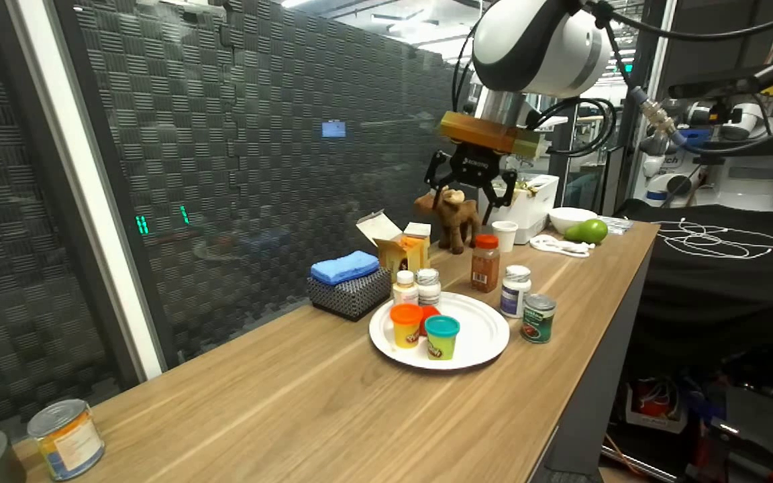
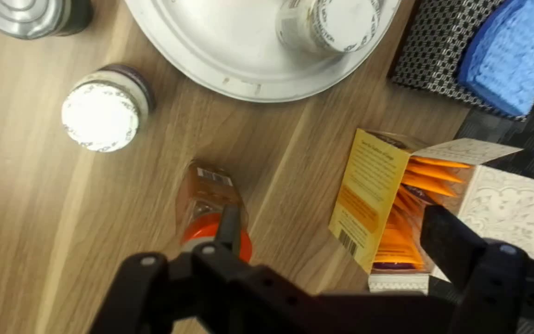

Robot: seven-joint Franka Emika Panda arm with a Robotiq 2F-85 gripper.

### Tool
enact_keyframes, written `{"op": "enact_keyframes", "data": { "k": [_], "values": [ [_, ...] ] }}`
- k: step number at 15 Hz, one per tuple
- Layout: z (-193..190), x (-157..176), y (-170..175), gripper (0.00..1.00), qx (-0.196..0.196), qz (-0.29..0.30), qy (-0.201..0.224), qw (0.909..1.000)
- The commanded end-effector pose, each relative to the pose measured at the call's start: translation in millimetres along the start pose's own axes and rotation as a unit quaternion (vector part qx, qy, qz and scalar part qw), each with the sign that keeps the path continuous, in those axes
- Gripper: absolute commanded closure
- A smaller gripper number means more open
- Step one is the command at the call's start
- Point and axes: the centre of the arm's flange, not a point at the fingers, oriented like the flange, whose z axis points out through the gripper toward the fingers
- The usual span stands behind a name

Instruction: Put the objects surrounding the white plate on to the plate.

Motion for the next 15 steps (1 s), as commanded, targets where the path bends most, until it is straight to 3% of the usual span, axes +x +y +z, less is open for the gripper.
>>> {"op": "enact_keyframes", "data": {
  "k": [1, 15],
  "values": [
    [4.1, 20.2, -6.7, 0.00, -0.025, 0.034, 0.009, 0.9991],
    [31.1, 63.6, 12.3, 0.00, -0.068, 0.095, -0.027, 0.9928]
  ]
}}
